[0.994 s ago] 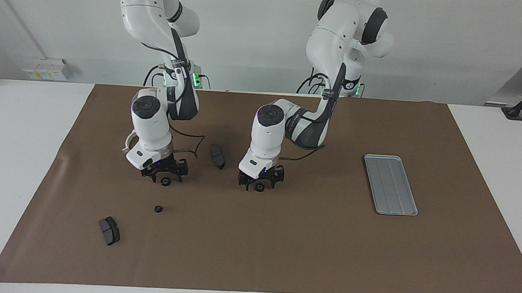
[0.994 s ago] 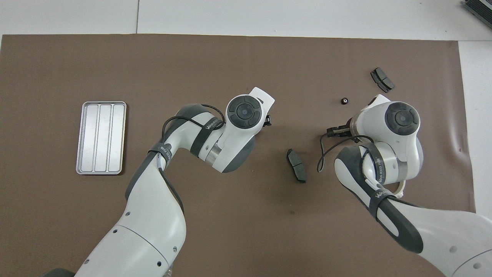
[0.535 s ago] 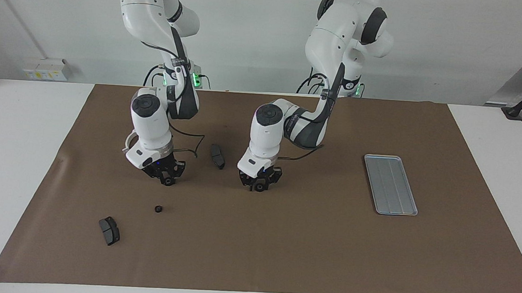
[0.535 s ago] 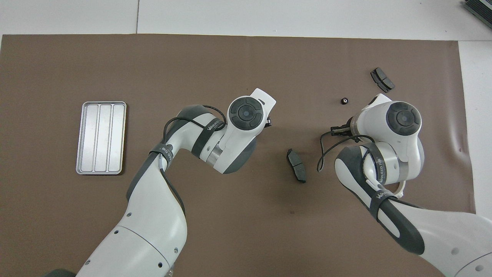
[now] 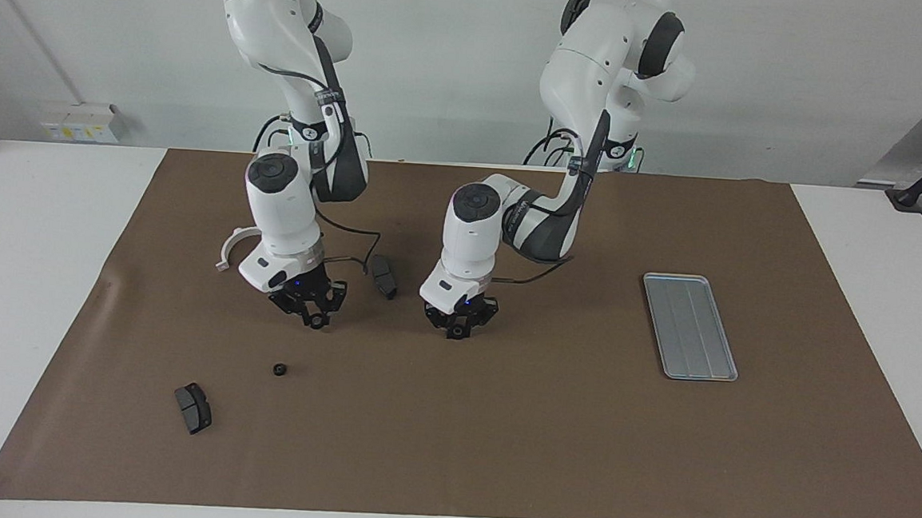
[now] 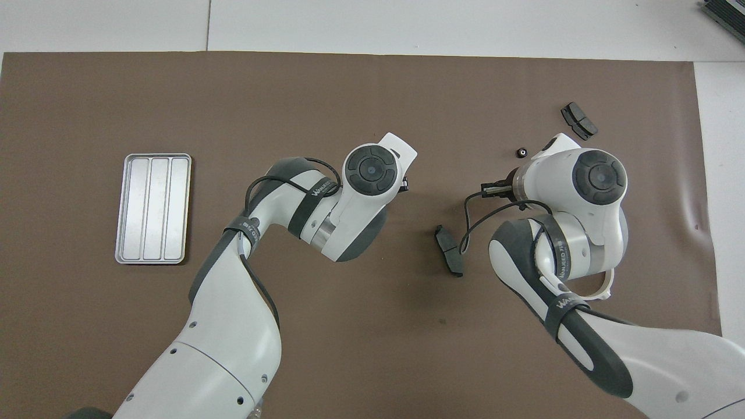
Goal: Pick bearing gear from pile to tray
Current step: 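Place the bearing in the tray with the left gripper while the right gripper carries another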
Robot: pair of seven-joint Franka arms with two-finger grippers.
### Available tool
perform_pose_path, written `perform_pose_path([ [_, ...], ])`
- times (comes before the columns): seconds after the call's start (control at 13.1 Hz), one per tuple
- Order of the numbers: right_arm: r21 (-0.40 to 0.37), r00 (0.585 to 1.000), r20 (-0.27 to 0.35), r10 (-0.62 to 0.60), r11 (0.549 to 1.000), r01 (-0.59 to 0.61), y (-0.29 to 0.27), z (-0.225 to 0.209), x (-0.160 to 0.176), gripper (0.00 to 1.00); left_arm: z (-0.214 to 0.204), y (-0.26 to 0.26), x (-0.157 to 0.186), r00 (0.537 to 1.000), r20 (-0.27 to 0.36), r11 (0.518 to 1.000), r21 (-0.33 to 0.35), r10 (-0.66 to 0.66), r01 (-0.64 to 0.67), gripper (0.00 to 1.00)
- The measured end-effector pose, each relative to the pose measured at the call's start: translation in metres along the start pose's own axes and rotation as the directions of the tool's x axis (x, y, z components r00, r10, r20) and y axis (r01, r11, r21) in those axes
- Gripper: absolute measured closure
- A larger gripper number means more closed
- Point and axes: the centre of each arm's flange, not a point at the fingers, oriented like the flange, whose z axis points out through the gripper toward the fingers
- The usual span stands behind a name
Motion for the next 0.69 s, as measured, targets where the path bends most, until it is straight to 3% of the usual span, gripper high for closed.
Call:
perform_pose_path([
  [0.15, 0.010, 1.000, -0.008, 0.000, 1.000, 0.000, -0.020, -0.004, 0.000, 0.65, -0.017, -0.027, 0.026, 1.000, 0.005, 1.000, 0.017, -0.017, 0.016, 0.65],
  [0.46, 0.029, 1.000, -0.015, 0.007, 1.000, -0.006, -0.070, -0.012, -0.003, 0.65, -0.083, -0.145, 0.102, 1.000, 0.012, 1.000, 0.013, -0.008, 0.008, 0.65],
  [0.69, 0.046, 0.999, -0.002, 0.043, 0.998, -0.043, -0.143, -0.020, -0.006, 0.65, -0.086, -0.253, 0.131, 0.995, 0.051, 0.996, 0.029, 0.088, -0.089, 0.65],
])
